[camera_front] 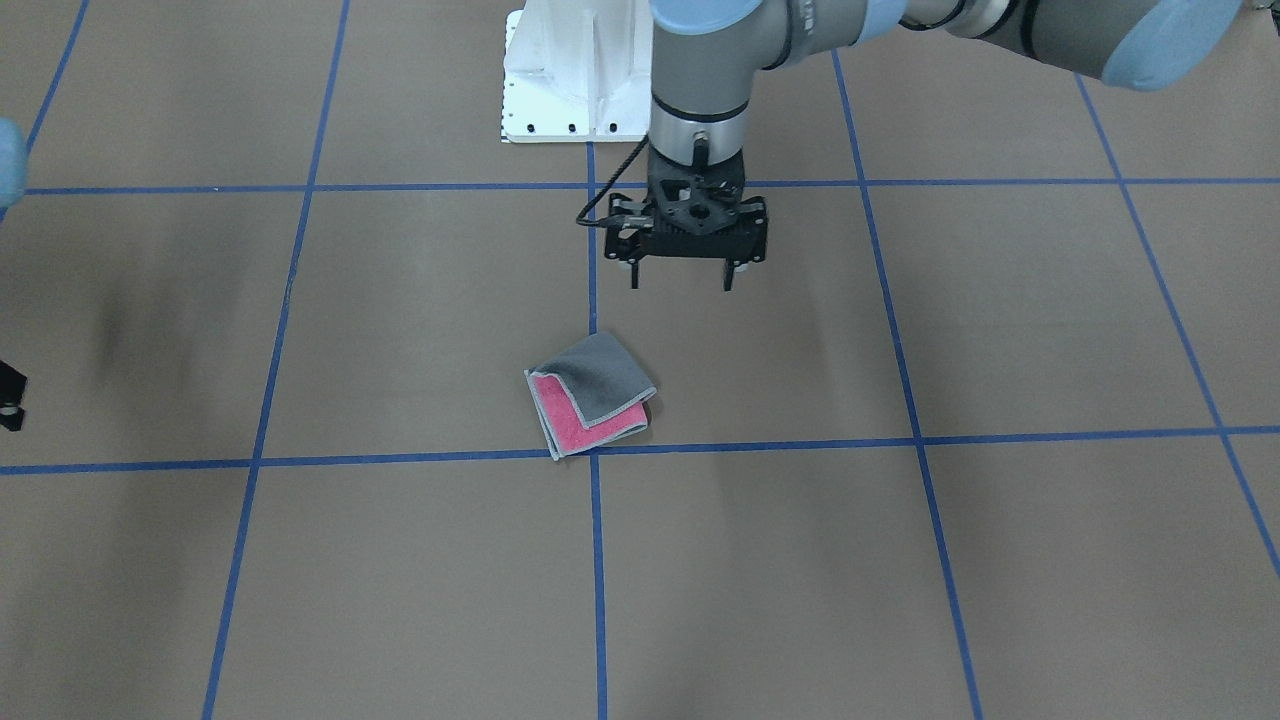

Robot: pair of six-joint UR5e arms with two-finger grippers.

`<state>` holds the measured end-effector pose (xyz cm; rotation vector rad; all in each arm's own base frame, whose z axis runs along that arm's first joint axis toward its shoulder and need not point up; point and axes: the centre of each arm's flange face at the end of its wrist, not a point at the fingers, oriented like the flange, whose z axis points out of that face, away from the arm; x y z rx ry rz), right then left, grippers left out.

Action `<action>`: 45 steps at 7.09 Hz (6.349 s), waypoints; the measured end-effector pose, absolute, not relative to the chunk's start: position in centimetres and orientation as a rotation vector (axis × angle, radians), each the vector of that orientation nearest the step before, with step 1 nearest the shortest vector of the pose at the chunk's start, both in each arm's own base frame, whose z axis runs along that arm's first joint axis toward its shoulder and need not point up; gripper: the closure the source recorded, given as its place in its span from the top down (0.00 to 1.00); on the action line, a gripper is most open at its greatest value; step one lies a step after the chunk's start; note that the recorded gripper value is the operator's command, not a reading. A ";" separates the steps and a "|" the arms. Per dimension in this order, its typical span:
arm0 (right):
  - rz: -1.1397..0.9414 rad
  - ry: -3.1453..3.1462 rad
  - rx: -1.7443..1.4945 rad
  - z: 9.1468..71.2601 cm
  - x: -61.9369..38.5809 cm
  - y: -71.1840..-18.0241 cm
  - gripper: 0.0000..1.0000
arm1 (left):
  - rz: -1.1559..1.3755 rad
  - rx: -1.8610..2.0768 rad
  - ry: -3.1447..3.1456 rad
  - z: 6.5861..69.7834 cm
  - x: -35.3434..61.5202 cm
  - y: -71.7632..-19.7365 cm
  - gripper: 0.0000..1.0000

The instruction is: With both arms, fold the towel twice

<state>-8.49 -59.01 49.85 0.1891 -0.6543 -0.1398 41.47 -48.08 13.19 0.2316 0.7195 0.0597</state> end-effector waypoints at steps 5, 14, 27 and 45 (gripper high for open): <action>-0.281 -0.613 0.181 60.7 9.0 -51.1 1.00 | 0.343 0.199 0.584 29.3 22.1 -54.2 1.00; -0.225 -0.617 0.130 66.1 13.0 -45.4 1.00 | 0.233 0.015 0.676 57.5 -4.0 -49.8 1.00; -0.085 -0.657 0.082 64.4 10.0 -46.9 1.00 | 0.115 0.106 0.806 59.7 -8.5 -44.7 1.00; -0.046 -0.731 0.067 64.3 9.3 -46.6 1.00 | 0.110 0.100 0.802 60.0 -8.6 -44.0 1.00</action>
